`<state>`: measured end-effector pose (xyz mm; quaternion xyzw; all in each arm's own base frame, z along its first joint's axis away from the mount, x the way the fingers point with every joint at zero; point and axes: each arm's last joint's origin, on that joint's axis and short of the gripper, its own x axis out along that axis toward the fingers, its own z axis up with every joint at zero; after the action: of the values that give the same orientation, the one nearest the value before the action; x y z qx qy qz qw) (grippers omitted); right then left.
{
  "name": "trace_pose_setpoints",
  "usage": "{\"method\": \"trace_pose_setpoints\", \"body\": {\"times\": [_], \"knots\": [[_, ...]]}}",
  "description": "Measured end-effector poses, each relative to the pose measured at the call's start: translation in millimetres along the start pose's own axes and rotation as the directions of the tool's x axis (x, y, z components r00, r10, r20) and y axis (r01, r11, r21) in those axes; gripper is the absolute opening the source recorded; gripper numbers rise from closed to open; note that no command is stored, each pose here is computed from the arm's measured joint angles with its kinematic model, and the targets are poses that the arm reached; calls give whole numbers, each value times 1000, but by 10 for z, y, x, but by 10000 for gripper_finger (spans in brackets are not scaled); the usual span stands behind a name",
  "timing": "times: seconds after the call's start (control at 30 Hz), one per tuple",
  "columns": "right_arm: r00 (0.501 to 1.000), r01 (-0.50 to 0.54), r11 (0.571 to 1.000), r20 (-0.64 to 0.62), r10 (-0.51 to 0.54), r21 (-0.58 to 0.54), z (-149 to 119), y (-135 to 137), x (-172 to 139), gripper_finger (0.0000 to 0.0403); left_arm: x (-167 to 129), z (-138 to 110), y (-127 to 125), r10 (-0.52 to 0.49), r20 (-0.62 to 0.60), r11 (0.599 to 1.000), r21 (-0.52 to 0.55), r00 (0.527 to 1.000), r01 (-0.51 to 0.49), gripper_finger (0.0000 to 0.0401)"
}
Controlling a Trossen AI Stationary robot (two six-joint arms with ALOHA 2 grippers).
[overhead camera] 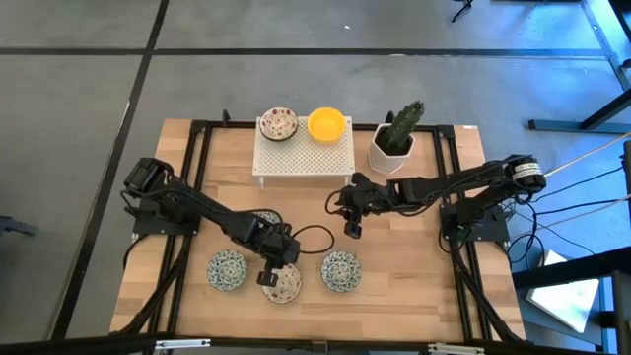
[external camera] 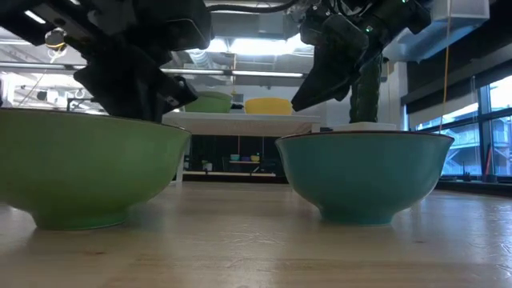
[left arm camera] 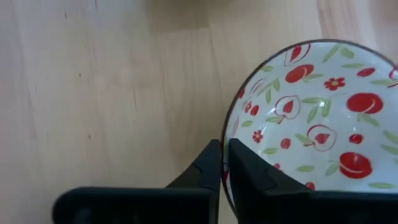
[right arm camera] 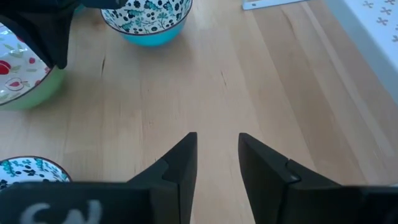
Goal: Pick & Place Mini bowls
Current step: Stack the green patterned bowl on top of the green patterned bowl on the shelf
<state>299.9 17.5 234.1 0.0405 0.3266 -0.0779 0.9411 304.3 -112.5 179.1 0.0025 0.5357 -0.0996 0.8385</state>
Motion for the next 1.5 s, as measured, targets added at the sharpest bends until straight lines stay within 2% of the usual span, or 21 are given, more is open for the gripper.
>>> {"method": "trace_pose_setpoints", "body": {"times": [0.4,1.5], "knots": [[1000,-26,1000,-5,26,3,-1,7,0,118,-4,13,22,39,17,999,-12,999,-39,14],[999,-38,999,-6,38,-2,-11,57,-9,118,2,43,39,68,51,998,-17,996,-67,19]]}}
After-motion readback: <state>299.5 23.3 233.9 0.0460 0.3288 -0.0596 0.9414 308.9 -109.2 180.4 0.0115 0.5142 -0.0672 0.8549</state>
